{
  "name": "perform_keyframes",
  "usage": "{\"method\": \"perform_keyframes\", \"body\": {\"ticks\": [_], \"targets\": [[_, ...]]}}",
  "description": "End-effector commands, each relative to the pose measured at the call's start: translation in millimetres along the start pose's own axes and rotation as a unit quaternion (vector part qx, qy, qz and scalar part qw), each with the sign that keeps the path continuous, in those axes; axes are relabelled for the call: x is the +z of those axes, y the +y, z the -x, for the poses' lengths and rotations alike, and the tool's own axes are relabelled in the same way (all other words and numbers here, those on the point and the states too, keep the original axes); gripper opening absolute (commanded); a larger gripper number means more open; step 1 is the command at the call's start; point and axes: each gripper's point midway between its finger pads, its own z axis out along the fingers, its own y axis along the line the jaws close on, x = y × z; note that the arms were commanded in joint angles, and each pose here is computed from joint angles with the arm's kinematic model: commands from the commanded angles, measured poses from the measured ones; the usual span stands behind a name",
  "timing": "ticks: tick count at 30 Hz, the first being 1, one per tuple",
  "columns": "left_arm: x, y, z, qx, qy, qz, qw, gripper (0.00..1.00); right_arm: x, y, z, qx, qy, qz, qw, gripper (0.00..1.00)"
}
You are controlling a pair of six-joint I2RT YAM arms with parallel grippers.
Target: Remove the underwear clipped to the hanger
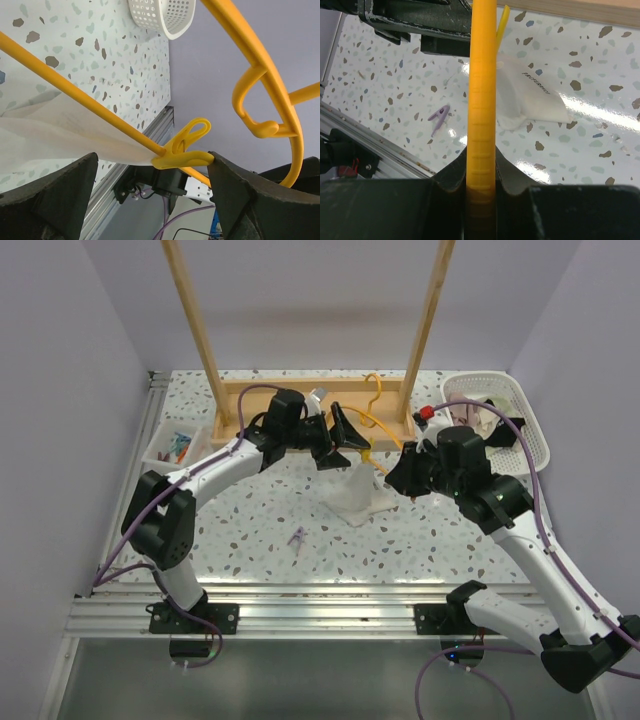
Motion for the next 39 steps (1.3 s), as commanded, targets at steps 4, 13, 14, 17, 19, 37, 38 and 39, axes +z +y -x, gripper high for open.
{"method": "perform_keyframes", "body": {"ticks": [4, 13, 14, 17, 19, 37, 38, 39], "targets": [[-4.6, -16.4, 5.1, 0.019, -0.009, -0.032, 0.999, 0.88, -11.4, 11.3, 17.9, -0.016, -0.035, 0.022, 0.999, 0.00], [-16.2, -7.8, -15.1, 0.002, -0.002, -0.052, 0.999, 0.50, -6.7, 4.8, 20.2, -0.008, -0.041, 0.003, 0.999, 0.00], [-15.9, -6.4, -16.7, 0.001, -0.001, -0.051, 0.999, 0.46, -6.6, 3.7, 20.7, -0.007, -0.041, 0.000, 0.999, 0.00], [-15.3, 0.1, -19.5, -0.005, 0.002, -0.051, 0.999, 0.32, -6.5, 5.0, 23.7, -0.004, -0.047, 0.002, 0.999, 0.00], [-13.2, 5.0, -21.4, -0.009, 0.005, -0.051, 0.999, 0.26, -6.0, 6.7, 24.1, -0.003, -0.046, 0.006, 0.999, 0.00], [-54.3, -27.5, -4.9, 0.008, -0.054, -0.105, 0.993, 0.80, -7.5, 6.5, 13.6, -0.018, -0.024, 0.011, 0.999, 0.00], [-57.7, -29.4, -0.6, 0.012, -0.061, -0.101, 0.993, 0.85, -8.2, 7.0, 13.2, -0.019, -0.024, 0.013, 0.999, 0.00], [-62.0, -24.2, 6.9, 0.005, -0.070, -0.085, 0.994, 0.94, -8.7, 7.9, 11.2, -0.019, -0.021, 0.017, 0.999, 0.00]]}}
